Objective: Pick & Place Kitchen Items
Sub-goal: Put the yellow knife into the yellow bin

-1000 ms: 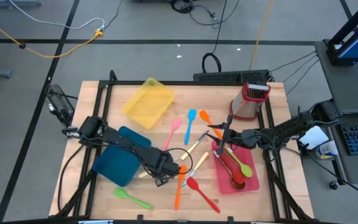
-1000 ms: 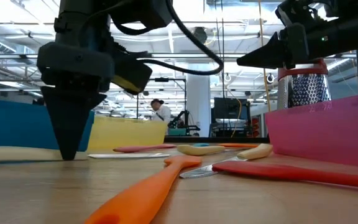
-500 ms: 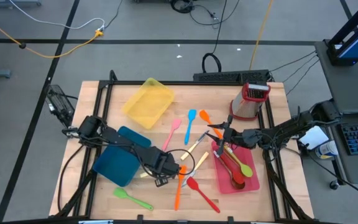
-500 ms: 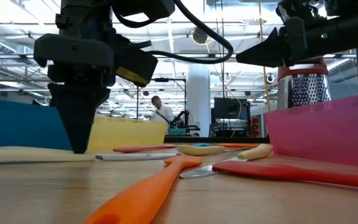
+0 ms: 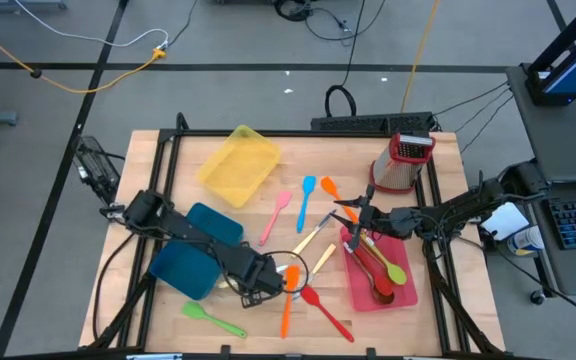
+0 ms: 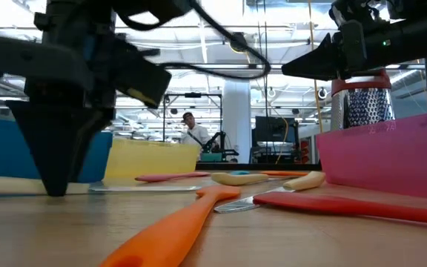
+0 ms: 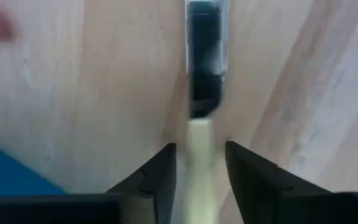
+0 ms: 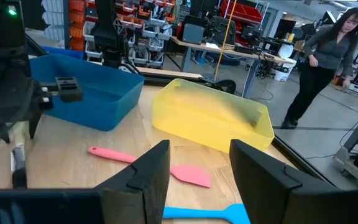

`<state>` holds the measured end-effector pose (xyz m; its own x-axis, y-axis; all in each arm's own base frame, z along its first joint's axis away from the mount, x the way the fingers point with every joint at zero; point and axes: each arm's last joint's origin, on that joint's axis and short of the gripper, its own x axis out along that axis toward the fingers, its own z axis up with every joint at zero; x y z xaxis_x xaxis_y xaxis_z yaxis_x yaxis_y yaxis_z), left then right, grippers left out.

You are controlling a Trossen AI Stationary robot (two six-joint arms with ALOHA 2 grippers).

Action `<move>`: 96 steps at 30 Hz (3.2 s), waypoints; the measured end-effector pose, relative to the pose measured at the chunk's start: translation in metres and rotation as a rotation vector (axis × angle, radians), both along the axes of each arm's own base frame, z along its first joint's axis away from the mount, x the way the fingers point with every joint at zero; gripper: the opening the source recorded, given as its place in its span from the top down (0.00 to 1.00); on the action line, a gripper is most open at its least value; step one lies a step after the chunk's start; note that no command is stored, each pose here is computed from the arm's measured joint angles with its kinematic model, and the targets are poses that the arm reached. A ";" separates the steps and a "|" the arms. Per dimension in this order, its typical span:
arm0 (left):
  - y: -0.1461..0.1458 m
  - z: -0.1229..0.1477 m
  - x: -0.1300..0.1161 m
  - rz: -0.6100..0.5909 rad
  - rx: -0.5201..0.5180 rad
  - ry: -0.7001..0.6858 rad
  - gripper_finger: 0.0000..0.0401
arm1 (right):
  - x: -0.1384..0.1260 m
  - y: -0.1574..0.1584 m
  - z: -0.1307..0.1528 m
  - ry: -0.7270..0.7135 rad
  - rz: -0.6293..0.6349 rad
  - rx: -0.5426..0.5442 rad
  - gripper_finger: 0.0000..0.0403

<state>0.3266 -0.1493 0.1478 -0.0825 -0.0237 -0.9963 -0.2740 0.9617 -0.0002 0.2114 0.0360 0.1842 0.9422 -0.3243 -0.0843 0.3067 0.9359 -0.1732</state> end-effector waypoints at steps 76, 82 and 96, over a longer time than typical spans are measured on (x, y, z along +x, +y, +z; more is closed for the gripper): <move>0.065 0.033 0.026 0.041 0.085 -0.030 0.77 | 0.001 0.005 0.000 -0.002 0.182 0.015 0.60; 0.065 0.013 0.024 0.045 -0.001 -0.054 0.77 | 0.001 0.005 0.000 -0.002 0.181 0.015 0.60; 0.070 0.007 0.017 0.053 0.087 -0.037 0.77 | 0.001 0.005 0.001 -0.005 0.183 -0.003 0.60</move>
